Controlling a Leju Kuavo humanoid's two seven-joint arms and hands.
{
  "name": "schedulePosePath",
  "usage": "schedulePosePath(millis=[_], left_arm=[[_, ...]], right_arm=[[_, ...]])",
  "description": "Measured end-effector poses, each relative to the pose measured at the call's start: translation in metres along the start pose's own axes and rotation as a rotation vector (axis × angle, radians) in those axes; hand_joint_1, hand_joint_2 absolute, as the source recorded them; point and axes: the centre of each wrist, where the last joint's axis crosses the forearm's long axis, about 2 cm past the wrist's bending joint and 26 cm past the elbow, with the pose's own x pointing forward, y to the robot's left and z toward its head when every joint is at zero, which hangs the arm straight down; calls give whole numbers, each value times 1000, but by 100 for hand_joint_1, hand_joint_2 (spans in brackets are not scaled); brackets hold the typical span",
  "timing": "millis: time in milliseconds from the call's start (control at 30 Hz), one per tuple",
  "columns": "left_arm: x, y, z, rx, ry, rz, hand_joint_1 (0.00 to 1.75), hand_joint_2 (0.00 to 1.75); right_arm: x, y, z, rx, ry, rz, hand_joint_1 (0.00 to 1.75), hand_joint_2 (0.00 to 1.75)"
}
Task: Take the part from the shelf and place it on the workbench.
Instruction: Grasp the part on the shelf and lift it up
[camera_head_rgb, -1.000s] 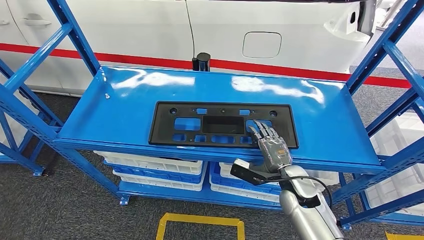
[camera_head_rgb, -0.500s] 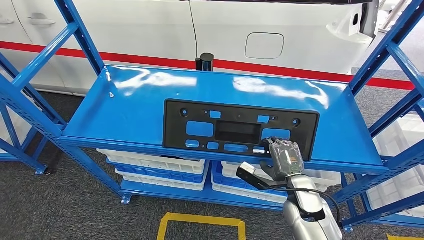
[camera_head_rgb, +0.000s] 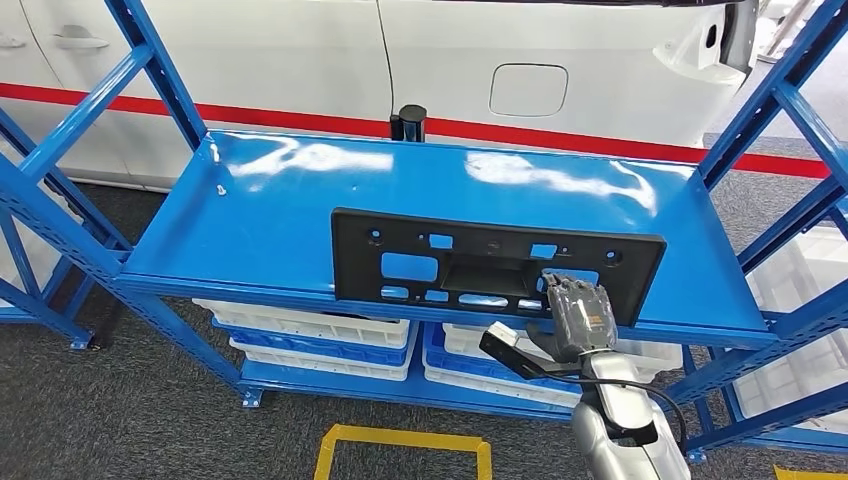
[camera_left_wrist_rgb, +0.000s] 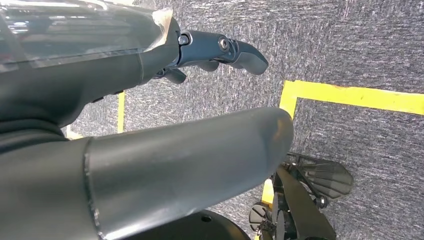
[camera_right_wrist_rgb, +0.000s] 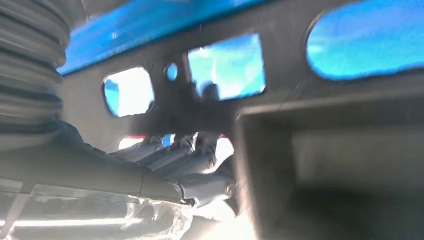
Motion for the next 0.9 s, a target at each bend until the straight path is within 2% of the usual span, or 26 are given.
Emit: schedulePosePath(millis=[433,900], left_arm=[[0,-2,1,-4,-1,1,0,0],[0,-3,1,-6,-1,1,0,0]], right_arm=[[2,-28,-2,-136,11,51,0,175],[1,-34,-3,-160,10,55,0,175]])
